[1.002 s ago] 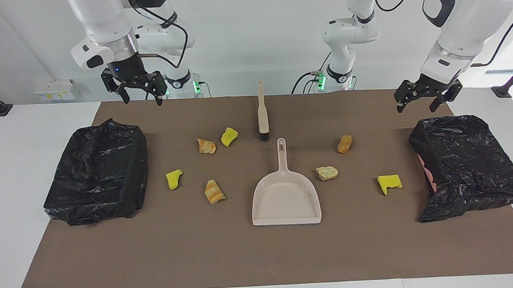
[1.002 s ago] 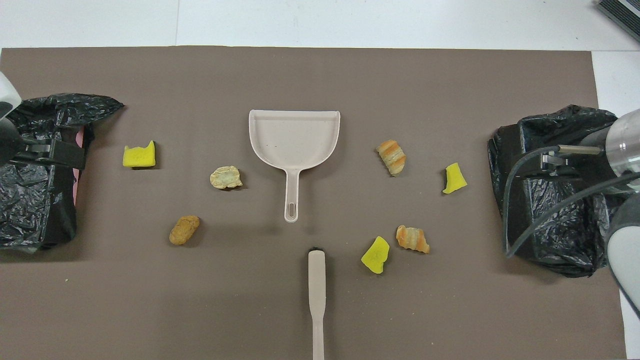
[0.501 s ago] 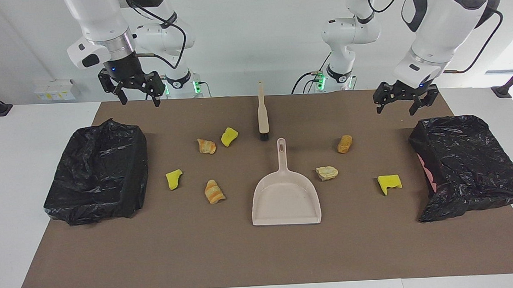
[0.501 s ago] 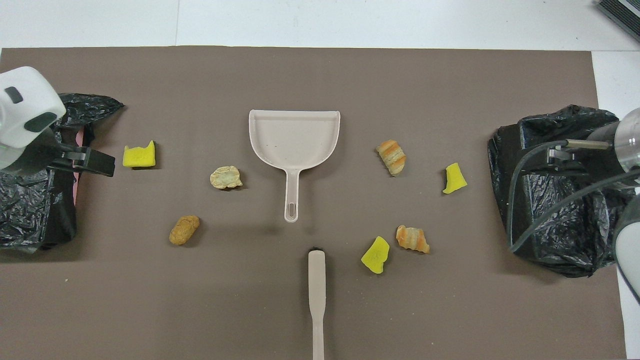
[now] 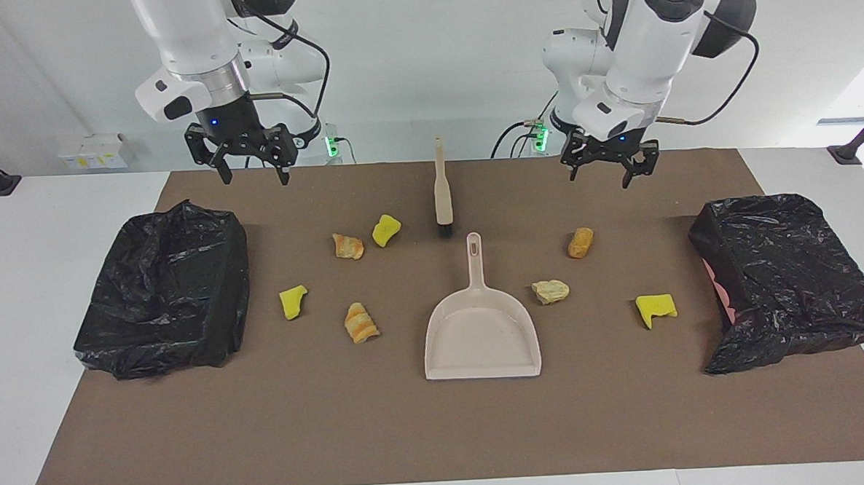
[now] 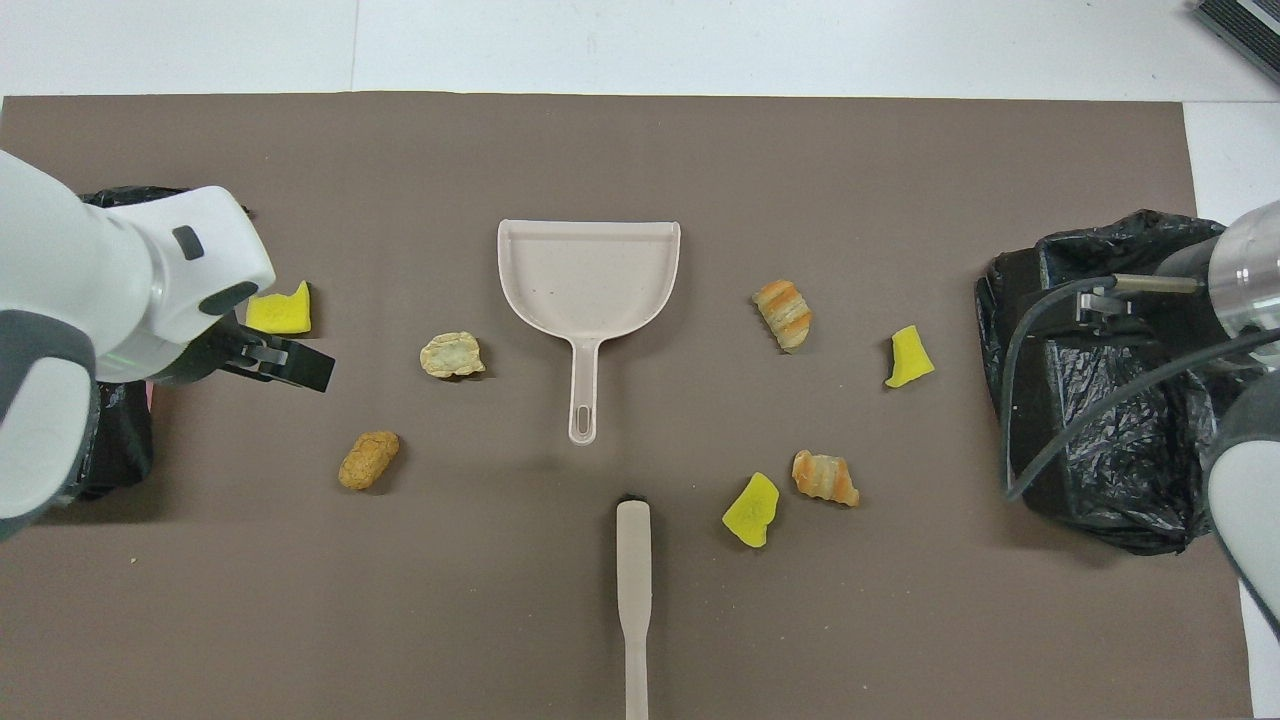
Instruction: Sweep and dump trash in bin
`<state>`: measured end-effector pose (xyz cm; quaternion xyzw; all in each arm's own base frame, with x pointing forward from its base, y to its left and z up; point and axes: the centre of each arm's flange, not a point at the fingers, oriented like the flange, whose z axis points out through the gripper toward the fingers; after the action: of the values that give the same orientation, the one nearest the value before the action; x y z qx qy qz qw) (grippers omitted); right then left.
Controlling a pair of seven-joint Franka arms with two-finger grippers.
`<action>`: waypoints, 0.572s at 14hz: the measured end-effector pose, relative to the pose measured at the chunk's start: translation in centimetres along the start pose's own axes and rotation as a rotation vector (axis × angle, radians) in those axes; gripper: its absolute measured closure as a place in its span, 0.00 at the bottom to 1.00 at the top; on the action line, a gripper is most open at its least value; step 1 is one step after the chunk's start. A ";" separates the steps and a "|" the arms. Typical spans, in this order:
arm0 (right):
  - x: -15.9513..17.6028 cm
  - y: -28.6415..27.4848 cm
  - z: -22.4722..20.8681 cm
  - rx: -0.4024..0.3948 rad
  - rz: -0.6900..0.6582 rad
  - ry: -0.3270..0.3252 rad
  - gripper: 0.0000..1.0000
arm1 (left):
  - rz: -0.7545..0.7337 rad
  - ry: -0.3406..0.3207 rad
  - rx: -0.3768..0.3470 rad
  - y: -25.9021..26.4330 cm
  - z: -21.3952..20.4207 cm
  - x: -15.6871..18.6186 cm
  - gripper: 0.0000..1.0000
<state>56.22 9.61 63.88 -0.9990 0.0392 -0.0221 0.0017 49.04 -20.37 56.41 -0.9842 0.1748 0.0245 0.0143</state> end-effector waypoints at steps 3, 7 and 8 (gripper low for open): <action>2.0 -2.2 1.1 0.013 0.010 -0.002 0.00 | 0.036 -0.002 -0.015 4.0 1.4 -1.4 0.00; 3.6 -8.4 4.3 0.013 0.037 0.005 0.00 | 0.150 -0.018 -0.016 10.0 4.4 -4.7 0.00; 4.0 -9.9 5.1 0.016 0.048 0.002 0.00 | 0.171 -0.025 -0.012 11.7 5.3 -5.6 0.00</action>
<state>61.16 19.16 58.97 -0.9977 0.0629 -0.0232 0.0101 39.52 -29.23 51.14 -0.9654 0.2578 0.0391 0.0083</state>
